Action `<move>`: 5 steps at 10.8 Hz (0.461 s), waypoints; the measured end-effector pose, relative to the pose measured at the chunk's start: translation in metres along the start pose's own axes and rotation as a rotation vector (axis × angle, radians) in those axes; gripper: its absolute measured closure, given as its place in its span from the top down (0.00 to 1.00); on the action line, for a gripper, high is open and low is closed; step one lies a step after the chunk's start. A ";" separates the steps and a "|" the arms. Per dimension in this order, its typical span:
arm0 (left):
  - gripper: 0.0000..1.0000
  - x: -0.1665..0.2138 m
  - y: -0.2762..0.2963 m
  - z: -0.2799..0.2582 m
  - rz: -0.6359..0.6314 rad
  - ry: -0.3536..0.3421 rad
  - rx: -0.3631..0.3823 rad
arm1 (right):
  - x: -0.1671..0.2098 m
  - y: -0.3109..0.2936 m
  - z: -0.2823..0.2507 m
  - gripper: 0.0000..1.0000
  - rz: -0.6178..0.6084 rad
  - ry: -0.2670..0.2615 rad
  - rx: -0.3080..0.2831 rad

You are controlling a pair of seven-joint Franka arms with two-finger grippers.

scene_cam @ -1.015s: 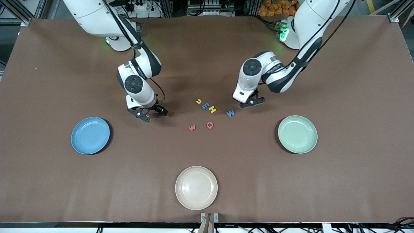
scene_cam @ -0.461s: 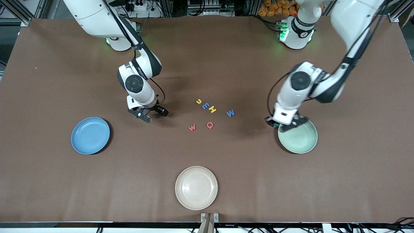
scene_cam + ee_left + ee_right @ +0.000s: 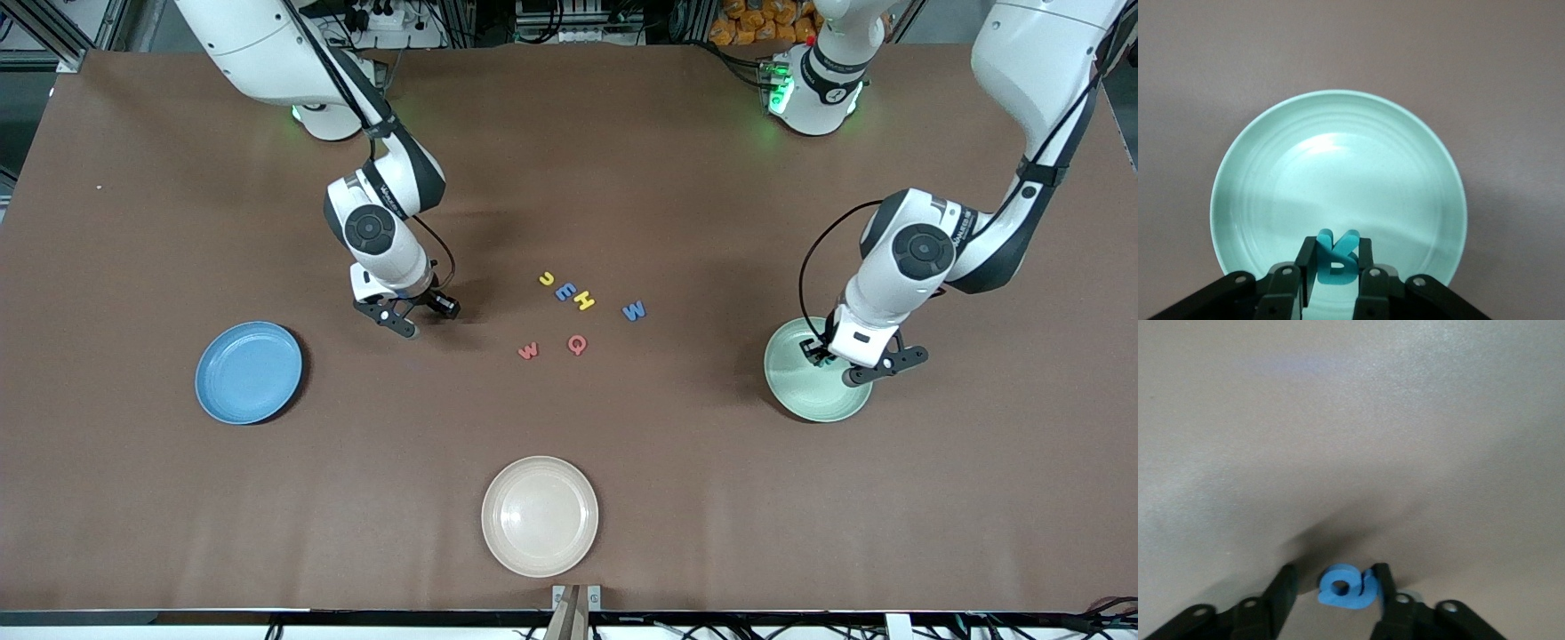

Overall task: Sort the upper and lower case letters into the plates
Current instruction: 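Place the teal R on the green plate with the left gripper, then drop the blue a onto the blue plate with the right gripper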

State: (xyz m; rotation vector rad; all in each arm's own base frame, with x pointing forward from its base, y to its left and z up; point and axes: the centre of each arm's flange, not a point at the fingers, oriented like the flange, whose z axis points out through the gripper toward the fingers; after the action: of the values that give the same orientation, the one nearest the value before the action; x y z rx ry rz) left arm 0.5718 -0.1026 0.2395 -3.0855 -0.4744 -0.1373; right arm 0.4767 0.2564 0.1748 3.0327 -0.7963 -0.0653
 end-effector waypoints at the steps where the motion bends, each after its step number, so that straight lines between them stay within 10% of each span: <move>1: 0.35 -0.003 0.003 0.005 0.004 -0.010 -0.003 | 0.000 -0.001 -0.002 0.36 0.000 0.001 0.001; 5: 0.87 -0.009 0.033 -0.007 -0.021 0.006 -0.029 | 0.015 0.003 -0.015 0.37 -0.006 0.017 0.013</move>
State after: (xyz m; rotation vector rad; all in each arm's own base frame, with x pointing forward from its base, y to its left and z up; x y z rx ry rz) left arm 0.5730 -0.1366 0.2453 -3.1079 -0.5096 -0.1558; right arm 0.4891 0.2464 0.1896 3.0441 -0.7891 -0.0345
